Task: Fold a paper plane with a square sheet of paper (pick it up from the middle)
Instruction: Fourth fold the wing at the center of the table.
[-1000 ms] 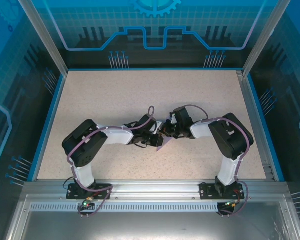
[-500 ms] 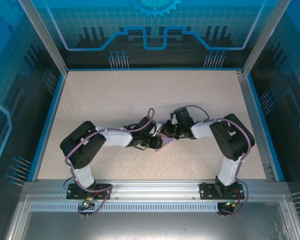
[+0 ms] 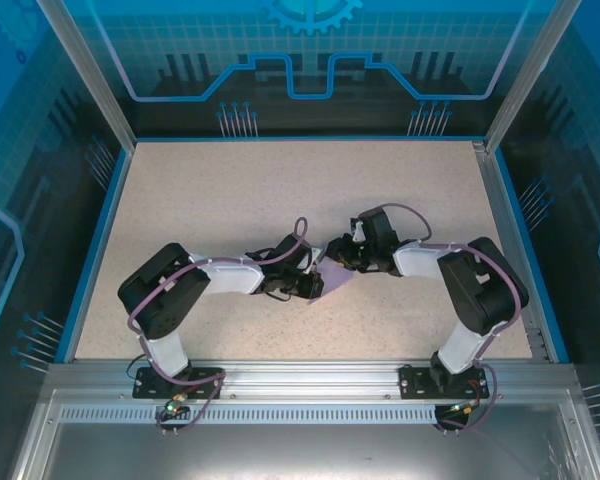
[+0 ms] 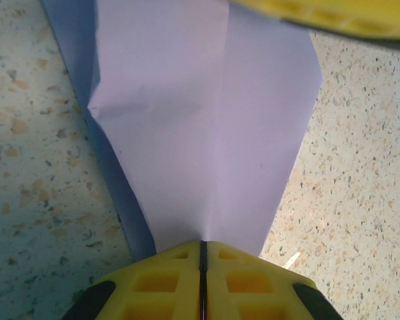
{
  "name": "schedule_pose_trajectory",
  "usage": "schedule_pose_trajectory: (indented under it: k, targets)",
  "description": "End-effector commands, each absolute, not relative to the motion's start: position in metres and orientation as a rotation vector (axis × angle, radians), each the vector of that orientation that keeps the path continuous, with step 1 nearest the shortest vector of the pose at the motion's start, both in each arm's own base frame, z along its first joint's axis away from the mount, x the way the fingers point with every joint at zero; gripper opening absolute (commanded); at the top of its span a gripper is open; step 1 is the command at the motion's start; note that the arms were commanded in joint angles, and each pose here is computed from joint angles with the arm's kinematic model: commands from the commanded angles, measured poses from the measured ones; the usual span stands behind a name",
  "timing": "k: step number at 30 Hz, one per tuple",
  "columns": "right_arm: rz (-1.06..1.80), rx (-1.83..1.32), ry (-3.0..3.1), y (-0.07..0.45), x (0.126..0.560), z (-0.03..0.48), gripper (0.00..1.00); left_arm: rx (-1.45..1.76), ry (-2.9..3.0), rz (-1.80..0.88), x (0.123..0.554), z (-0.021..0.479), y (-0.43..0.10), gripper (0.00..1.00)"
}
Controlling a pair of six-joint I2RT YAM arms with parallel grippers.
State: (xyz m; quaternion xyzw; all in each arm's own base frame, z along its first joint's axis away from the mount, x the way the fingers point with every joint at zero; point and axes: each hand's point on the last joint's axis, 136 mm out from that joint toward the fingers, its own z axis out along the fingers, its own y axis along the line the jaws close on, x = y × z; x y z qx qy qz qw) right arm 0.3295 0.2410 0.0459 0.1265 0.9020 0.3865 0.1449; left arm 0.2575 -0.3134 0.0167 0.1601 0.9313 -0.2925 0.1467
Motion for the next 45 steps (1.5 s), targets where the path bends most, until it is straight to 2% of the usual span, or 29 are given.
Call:
schedule_pose_trajectory:
  k: [1,13,18,26,45]
  targets:
    - [1.071,0.347,2.623,0.23,0.323,0.044,0.26,0.498,2.708,-0.847,0.246,0.023,-0.312,0.1]
    - [1.026,0.345,2.667,0.227,0.322,0.026,0.21,0.507,2.621,-0.919,0.262,0.066,-0.33,0.13]
    - [1.019,0.347,2.672,0.227,0.324,0.022,0.2,0.481,2.631,-0.812,0.271,0.068,-0.319,0.2]
    - [1.016,0.355,2.681,0.226,0.325,0.016,0.2,0.483,2.672,-0.729,0.274,0.058,-0.31,0.36]
    - [1.024,0.367,2.683,0.225,0.325,0.014,0.19,0.465,2.74,-0.679,0.282,0.035,-0.307,0.36]
